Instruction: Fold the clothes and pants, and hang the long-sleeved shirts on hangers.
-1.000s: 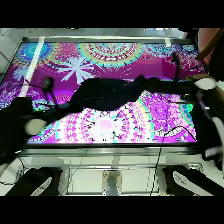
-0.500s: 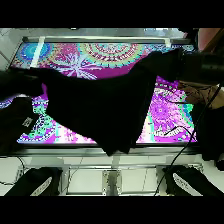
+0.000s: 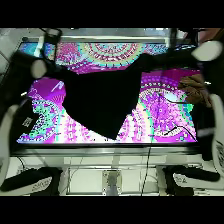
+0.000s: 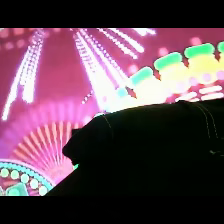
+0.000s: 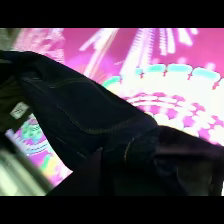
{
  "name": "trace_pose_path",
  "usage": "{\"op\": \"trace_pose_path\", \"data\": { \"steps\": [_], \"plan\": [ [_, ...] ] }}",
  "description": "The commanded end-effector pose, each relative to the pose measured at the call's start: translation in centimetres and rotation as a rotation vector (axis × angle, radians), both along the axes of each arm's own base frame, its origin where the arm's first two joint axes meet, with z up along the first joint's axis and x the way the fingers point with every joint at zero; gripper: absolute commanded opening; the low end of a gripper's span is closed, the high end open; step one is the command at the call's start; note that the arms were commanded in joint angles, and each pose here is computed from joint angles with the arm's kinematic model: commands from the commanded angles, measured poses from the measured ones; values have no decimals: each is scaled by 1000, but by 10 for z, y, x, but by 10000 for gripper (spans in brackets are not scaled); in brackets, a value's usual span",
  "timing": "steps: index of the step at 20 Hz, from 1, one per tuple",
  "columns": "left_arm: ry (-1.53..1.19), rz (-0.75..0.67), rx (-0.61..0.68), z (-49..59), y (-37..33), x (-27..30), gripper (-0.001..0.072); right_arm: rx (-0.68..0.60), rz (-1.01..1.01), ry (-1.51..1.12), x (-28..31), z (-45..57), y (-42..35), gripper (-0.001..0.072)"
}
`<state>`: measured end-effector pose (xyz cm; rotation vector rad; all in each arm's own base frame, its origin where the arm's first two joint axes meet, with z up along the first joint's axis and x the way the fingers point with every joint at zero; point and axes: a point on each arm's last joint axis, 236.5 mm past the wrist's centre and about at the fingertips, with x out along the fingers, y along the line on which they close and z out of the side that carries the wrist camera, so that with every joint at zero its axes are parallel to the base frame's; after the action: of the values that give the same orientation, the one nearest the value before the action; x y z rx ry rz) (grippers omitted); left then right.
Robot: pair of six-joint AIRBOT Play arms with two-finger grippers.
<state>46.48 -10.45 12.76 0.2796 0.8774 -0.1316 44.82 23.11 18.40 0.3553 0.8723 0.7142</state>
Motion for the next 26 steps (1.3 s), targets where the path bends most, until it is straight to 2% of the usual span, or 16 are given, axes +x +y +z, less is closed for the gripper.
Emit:
{"op": "trace_pose_path", "data": {
  "steps": [1, 3, 5, 9, 12, 15, 22, 26],
  "plan": [
    [-18, 30, 21, -70, 17, 64, 30, -48, -99, 48, 68, -94, -6, 8],
    [-43, 44, 10, -84, 26, 81, 30, -72, -97, 82, 77, -130, -6, 8],
    [-30, 65, 15, -91, 38, 83, 30, -94, -35, 164, 60, -154, 1, 9],
    [18, 51, 91, -86, 69, 72, 29, -161, 215, 312, -18, -161, 43, 9],
    [163, 47, 163, -93, 95, 38, 30, -267, 402, 378, -86, -159, 77, 9],
    [351, 60, 204, -110, 108, -3, 30, -314, 503, 416, -133, -169, 108, 9],
    [549, 59, 219, -171, 115, -58, 30, -347, 432, 531, -168, -232, 118, 9],
    [531, 91, 205, -194, 119, -60, 30, -338, 421, 557, -185, -253, 125, 9]
  ]
}}
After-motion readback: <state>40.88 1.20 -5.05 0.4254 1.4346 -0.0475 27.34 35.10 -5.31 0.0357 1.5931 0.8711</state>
